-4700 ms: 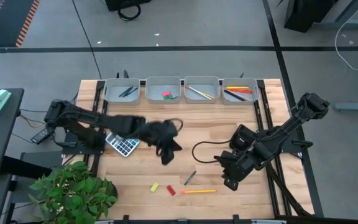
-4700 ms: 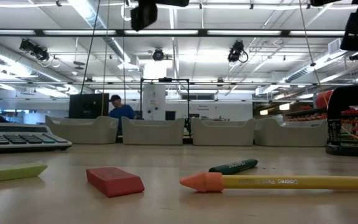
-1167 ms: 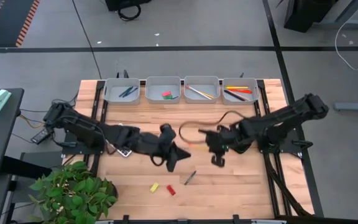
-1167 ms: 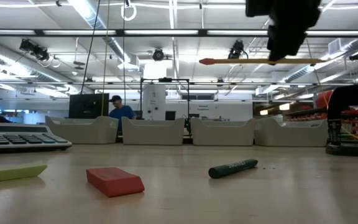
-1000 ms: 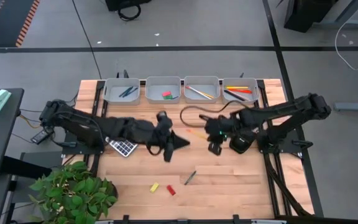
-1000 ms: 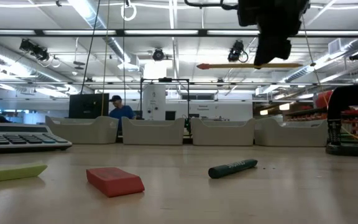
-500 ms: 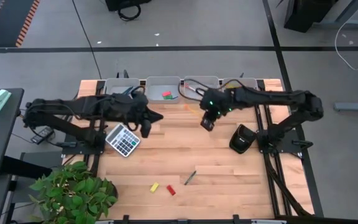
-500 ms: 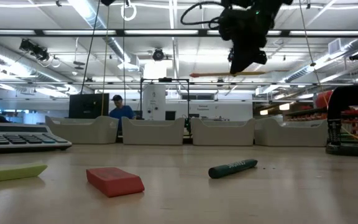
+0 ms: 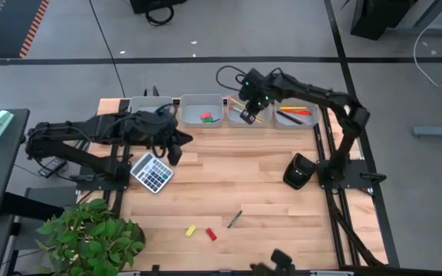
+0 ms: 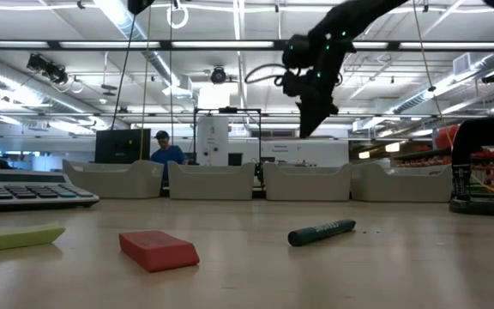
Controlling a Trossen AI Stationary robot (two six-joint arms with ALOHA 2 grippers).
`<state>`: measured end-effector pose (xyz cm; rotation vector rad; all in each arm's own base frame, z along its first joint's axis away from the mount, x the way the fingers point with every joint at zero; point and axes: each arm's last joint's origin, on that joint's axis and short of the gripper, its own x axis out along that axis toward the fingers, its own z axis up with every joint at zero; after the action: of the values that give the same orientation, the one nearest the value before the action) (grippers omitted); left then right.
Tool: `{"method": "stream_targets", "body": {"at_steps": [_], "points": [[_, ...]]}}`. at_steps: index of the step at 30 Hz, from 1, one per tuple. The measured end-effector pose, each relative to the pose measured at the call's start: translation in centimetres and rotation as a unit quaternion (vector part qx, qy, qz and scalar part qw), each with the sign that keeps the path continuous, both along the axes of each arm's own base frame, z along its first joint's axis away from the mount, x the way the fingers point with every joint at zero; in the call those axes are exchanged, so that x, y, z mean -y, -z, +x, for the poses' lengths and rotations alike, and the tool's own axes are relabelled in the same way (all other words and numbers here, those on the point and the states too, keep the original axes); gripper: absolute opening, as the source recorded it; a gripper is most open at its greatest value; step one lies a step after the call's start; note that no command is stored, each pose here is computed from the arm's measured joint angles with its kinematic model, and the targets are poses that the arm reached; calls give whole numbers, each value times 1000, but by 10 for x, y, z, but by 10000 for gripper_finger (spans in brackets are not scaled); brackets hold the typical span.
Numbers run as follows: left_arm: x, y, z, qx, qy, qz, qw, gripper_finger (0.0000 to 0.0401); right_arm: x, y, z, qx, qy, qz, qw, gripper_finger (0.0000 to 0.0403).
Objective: Sort crayons/erasers/pens/pencils in bins
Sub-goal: Put the yellow pencil into the gray bin
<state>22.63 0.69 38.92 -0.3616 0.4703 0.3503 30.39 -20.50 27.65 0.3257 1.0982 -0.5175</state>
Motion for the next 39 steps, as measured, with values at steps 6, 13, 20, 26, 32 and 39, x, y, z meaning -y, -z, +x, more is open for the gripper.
{"method": "stream_targets", "body": {"at_steps": [6,13,20,26,32,39], "points": [[-21,-2,-1,13,-58,-9,998,31,33,16,-3,-38,-23,1,999,39],[-50,-6,-7,31,-120,-2,992,26,51,27,-13,-60,-42,0,997,39],[-72,-14,-13,76,-135,-15,988,24,59,40,-9,-66,-56,-4,996,40],[-76,-13,-15,71,-132,-26,988,28,68,45,-7,-55,-61,-24,996,40],[-76,-14,-15,68,-121,-3,990,30,75,56,-10,-77,-66,-19,995,40],[-72,-13,-12,84,-134,-42,987,18,75,56,-12,-85,-66,-16,994,40]]}}
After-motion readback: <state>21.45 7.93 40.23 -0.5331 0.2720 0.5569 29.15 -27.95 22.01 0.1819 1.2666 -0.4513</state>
